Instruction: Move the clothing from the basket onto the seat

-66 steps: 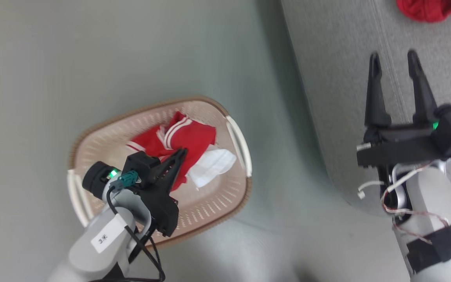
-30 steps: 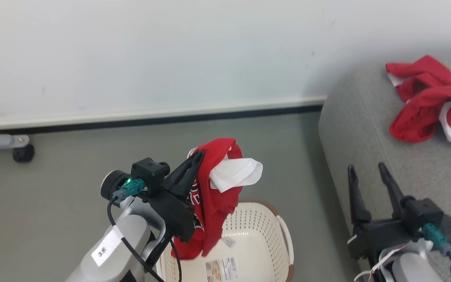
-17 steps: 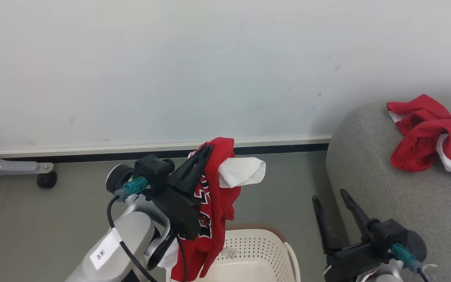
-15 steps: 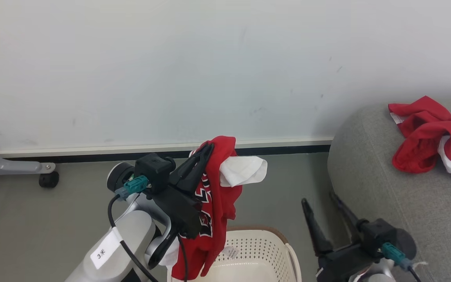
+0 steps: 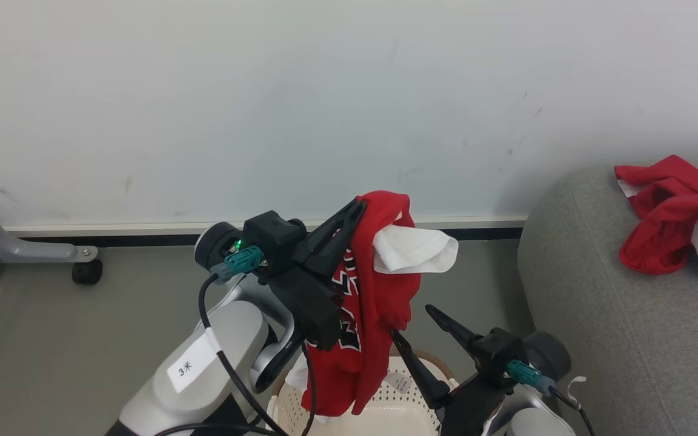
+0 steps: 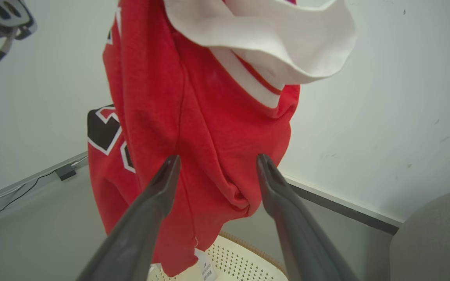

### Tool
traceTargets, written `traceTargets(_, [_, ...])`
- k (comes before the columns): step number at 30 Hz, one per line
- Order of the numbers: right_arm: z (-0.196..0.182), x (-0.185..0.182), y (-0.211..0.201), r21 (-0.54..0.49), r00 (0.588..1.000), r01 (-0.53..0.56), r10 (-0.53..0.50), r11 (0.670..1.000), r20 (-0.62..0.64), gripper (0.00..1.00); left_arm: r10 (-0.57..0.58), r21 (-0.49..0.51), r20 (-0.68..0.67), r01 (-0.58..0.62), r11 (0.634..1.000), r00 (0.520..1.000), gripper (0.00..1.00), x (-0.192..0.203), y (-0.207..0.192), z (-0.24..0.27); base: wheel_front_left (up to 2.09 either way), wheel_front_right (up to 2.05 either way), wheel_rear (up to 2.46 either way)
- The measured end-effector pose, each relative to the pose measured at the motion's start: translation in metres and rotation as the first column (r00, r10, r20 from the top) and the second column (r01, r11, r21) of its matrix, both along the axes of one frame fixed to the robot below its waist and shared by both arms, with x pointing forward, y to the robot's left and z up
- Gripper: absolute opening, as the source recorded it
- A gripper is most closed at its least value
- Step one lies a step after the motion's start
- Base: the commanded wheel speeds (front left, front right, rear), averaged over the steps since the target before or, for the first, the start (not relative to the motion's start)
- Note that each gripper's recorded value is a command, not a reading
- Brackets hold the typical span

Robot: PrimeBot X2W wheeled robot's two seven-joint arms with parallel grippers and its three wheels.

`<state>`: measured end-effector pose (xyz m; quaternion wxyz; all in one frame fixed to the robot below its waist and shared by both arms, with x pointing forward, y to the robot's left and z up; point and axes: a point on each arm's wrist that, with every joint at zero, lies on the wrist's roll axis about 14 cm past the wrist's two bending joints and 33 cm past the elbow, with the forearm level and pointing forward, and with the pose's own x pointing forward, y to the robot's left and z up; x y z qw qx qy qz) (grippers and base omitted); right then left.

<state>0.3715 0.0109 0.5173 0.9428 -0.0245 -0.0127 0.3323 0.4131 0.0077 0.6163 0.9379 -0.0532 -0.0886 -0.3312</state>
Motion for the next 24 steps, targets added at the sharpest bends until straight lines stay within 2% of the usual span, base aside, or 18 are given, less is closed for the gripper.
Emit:
traceTargets(9, [-0.010, 0.006, 0.016, -0.091, 0.998, -0.068, 0.067, 0.994, -0.015, 1.00, -0.034, 0.012, 0.014, 0.033, 0.999, 0.999, 0.00, -0.005, -0.014, 0.009, 0.00, 0.00, 0.00])
traceTargets(16, [-0.011, 0.006, 0.047, -0.197, 0.982, -0.184, 0.190, 0.963, 0.012, 1.00, -0.034, 0.024, 0.016, 0.034, 0.999, 0.999, 0.00, -0.006, -0.013, 0.012, 0.00, 0.00, 0.00])
traceTargets(17, [-0.009, 0.006, 0.051, -0.207, 0.978, -0.200, 0.208, 0.958, 0.018, 0.95, -0.031, 0.023, 0.014, 0.031, 0.999, 0.999, 0.00, -0.006, -0.012, 0.012, 0.00, 0.00, 0.00])
traceTargets(18, [-0.007, 0.006, 0.055, -0.214, 0.975, -0.210, 0.220, 0.954, 0.026, 0.95, -0.029, 0.025, 0.012, 0.029, 0.999, 1.000, 0.00, -0.006, -0.011, 0.011, 0.00, 0.00, 0.00])
traceTargets(19, [-0.005, 0.007, 0.057, -0.218, 0.972, -0.219, 0.232, 0.951, 0.034, 0.60, -0.027, 0.025, 0.010, 0.027, 0.999, 1.000, 0.00, -0.005, -0.010, 0.010, 0.00, 0.00, 0.00])
traceTargets(21, [-0.003, 0.009, 0.061, -0.224, 0.969, -0.230, 0.244, 0.947, 0.037, 0.34, -0.025, 0.027, 0.010, 0.025, 0.999, 1.000, 0.00, -0.005, -0.009, 0.011, 0.00, 0.00, 0.00])
traceTargets(23, [-0.002, 0.010, 0.063, -0.232, 0.966, -0.239, 0.255, 0.943, 0.039, 0.15, -0.023, 0.027, 0.009, 0.023, 0.999, 1.000, 0.00, -0.004, -0.008, 0.010, 0.00, 0.00, 0.00])
traceTargets(24, [-0.002, 0.011, 0.064, -0.236, 0.965, -0.244, 0.260, 0.941, 0.041, 0.00, -0.022, 0.025, 0.007, 0.021, 0.999, 1.000, 0.00, -0.004, -0.008, 0.010, 0.00, 0.00, 0.00])
